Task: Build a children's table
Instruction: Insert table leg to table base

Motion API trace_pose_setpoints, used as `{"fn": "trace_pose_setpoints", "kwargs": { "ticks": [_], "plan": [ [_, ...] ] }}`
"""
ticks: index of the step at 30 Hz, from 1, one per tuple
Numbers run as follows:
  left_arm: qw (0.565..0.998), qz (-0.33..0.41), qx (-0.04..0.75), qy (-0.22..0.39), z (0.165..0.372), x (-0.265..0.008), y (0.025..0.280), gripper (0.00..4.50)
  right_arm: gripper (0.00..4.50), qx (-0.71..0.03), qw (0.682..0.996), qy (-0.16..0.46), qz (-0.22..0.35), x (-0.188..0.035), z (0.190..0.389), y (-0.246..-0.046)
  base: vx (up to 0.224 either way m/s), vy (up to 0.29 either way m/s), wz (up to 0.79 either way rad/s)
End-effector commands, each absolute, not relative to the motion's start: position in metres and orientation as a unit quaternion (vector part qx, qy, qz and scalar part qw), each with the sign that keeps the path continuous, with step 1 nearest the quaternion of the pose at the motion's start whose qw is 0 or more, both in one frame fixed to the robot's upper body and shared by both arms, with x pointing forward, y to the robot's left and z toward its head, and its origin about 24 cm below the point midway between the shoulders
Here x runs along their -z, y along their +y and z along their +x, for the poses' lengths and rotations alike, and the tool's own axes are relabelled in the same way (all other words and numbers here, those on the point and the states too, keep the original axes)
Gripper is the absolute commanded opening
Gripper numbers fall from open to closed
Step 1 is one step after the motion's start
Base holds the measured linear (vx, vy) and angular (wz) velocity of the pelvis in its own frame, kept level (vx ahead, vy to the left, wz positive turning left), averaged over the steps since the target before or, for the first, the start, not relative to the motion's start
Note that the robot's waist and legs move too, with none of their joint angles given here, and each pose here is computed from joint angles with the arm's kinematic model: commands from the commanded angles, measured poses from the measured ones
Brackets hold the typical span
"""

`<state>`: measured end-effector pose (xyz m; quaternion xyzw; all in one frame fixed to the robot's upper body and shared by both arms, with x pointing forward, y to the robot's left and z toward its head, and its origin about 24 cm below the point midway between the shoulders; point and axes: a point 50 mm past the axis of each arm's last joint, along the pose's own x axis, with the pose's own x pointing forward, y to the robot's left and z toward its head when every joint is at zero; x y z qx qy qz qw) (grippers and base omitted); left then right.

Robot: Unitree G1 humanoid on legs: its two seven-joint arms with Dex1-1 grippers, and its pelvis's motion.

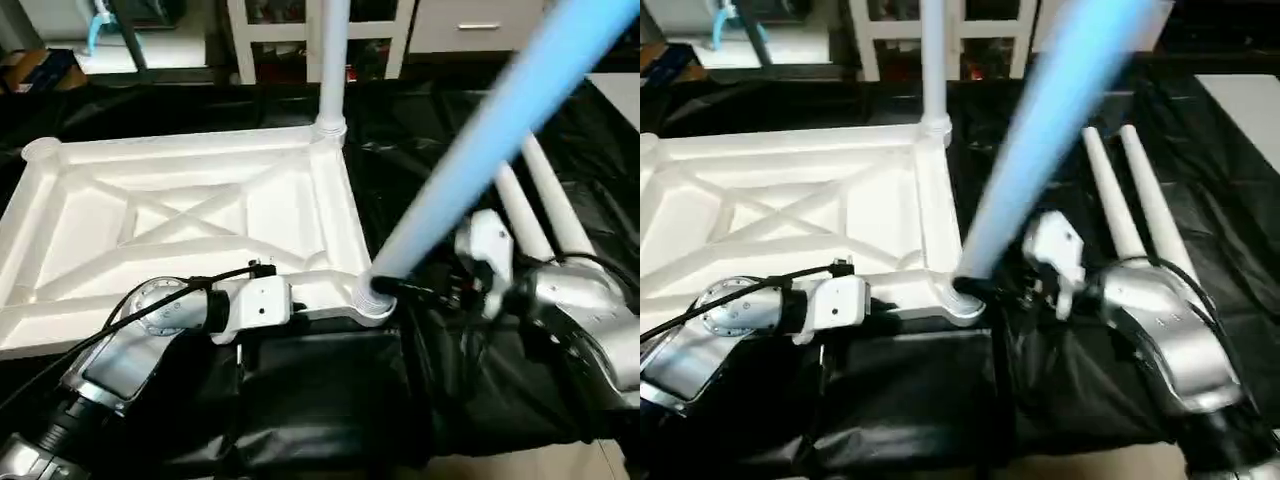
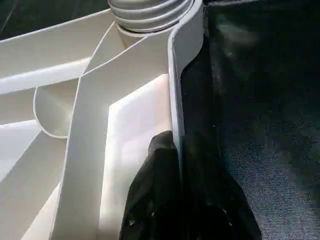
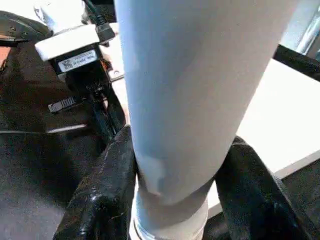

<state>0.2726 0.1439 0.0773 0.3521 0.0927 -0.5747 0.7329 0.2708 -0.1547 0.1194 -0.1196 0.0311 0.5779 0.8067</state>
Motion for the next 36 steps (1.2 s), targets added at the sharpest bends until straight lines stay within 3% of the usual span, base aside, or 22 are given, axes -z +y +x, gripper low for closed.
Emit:
{"fn": "trace_pose_setpoints", "kwargs": {
  "ticks": [1,7,10,13,21,31,36],
  "plan": [
    [0.723,0.359,0.578,0.124,0.268,-0.062,0.143,0.02,1.87,-0.609,0.759,0.206,-0.099,-0.05,0.251,-0.144,0.0,0.0,0.0],
    [0.724,0.359,0.576,0.125,0.266,-0.061,0.144,0.02,1.87,-0.595,0.771,0.201,-0.107,-0.048,0.262,-0.141,0.0,0.0,0.0],
    [0.724,0.359,0.575,0.126,0.266,-0.061,0.145,0.02,1.87,-0.577,0.787,0.193,-0.097,-0.047,0.267,-0.144,0.0,0.0,0.0],
    [0.724,0.359,0.575,0.127,0.265,-0.061,0.145,0.02,1.87,-0.526,0.825,0.196,-0.065,-0.042,0.277,-0.153,0.0,0.0,0.0],
    [0.724,0.36,0.575,0.125,0.268,-0.063,0.144,0.02,1.87,-0.479,0.848,0.215,-0.071,-0.034,0.285,-0.164,0.0,0.0,0.0],
    [0.726,0.36,0.572,0.126,0.267,-0.062,0.144,0.02,1.87,-0.486,0.852,0.185,-0.057,-0.039,0.274,-0.17,0.0,0.0,0.0],
    [0.726,0.361,0.571,0.126,0.268,-0.062,0.144,0.02,1.87,-0.458,0.868,0.184,-0.055,-0.038,0.27,-0.183,0.0,0.0,0.0]
  ]
}}
